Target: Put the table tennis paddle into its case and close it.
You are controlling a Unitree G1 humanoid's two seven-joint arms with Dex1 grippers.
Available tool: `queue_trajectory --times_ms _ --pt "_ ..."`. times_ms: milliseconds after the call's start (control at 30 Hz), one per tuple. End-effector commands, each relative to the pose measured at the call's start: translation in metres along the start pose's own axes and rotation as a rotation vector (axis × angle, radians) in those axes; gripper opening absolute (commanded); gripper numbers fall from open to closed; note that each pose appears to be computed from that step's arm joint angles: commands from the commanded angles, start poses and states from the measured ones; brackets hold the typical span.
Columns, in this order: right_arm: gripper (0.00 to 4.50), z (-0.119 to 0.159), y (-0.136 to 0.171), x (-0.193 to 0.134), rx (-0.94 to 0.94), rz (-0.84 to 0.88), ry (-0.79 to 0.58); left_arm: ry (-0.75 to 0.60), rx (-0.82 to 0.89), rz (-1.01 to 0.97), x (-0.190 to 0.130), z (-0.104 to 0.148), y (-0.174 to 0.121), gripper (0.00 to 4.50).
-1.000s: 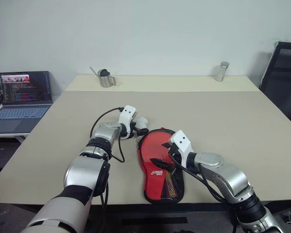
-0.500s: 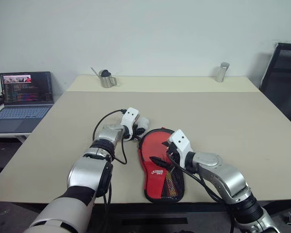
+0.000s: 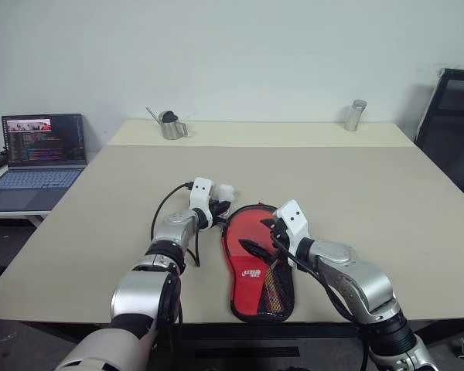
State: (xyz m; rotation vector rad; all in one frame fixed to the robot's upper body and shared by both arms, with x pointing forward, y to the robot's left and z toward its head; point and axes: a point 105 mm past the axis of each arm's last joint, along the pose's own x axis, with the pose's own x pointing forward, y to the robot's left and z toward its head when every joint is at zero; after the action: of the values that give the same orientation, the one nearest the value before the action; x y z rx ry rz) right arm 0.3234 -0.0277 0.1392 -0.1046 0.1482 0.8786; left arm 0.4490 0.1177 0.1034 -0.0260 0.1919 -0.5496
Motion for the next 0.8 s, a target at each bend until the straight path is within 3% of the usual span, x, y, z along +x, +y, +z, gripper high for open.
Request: queue_trajectory --times_ms 33,233,400,533,800 --pt "4.50 0.015 0.000 0.000 -0.067 0.009 -0.052 -0.109 -0.002 -0.014 -0.003 0.017 -0.004 0.03" --pt "4.50 0.014 0.011 -0.002 -0.104 0.138 -0.079 -0.196 0.025 -0.015 -0.022 0.033 0.000 0.03" --pt "4.50 0.012 0.005 0.001 -0.059 0.132 -0.067 -0.258 0.066 0.047 -0.044 0.057 0.019 0.03" --pt "4.50 0.004 0.002 0.007 -0.055 0.114 -0.039 -0.268 0.119 -0.009 -0.056 0.068 0.016 0.03" --pt "4.50 -0.015 -0.005 0.019 -0.070 0.072 0.054 -0.187 0.208 -0.168 -0.064 0.063 0.001 0.03"
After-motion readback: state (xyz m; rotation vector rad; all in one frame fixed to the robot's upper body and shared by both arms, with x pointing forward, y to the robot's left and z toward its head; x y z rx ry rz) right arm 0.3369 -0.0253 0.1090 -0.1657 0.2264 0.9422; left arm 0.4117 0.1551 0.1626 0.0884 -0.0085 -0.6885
